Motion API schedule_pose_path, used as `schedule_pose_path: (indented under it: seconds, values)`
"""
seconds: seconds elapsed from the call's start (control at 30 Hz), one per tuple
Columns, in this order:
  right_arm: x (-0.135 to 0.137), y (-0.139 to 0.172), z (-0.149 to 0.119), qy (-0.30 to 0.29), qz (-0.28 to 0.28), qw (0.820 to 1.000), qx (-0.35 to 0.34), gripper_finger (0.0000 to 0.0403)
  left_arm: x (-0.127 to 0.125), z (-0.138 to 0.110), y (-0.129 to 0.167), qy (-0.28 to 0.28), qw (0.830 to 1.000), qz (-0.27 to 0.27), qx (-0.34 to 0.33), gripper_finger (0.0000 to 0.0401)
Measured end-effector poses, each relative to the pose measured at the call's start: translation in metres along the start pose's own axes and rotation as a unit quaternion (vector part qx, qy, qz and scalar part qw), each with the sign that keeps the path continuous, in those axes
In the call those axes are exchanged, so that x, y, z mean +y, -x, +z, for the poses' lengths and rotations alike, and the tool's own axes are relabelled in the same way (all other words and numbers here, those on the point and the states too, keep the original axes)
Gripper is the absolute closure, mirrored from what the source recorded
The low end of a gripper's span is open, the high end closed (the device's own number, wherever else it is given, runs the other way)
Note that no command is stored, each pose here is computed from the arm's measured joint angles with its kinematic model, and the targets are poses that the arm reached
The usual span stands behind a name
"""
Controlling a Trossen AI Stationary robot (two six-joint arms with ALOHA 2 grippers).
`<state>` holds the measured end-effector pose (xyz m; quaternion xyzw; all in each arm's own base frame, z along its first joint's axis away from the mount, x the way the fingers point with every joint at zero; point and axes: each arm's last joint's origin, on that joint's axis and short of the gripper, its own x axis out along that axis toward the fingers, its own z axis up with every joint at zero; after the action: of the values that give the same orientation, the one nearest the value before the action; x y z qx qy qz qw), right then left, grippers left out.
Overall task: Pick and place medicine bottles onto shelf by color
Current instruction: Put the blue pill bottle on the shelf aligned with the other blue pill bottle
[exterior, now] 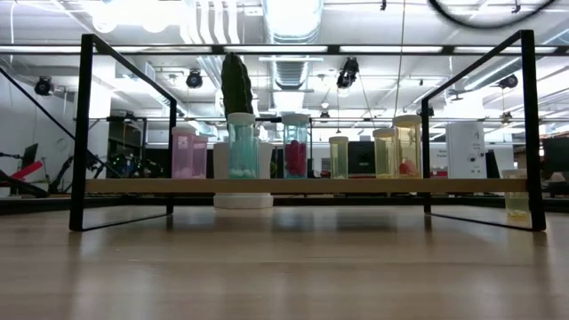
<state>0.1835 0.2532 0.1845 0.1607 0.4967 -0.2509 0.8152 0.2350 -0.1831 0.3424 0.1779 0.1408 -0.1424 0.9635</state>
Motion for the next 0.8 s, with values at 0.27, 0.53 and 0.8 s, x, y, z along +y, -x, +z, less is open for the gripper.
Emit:
schedule_pose_path:
  seconds: [0.27,0.53,0.8]
  values:
    - [0.032,0.045,0.023,0.040,0.093,0.994,-0.048,0.0295,-0.003,-0.004,0.002,-0.014,1.000,0.016,-0.009,0.0401]
    - [0.049,0.063,0.067,0.091,0.125,0.980,-0.123,0.0296,-0.005,-0.033,0.010,-0.003,0.999,0.022,-0.046,0.0401]
    - [0.042,0.055,0.146,0.151,0.090,0.973,-0.150,0.0297,0.007,-0.047,0.034,0.014,0.996,0.053,-0.072,0.0401]
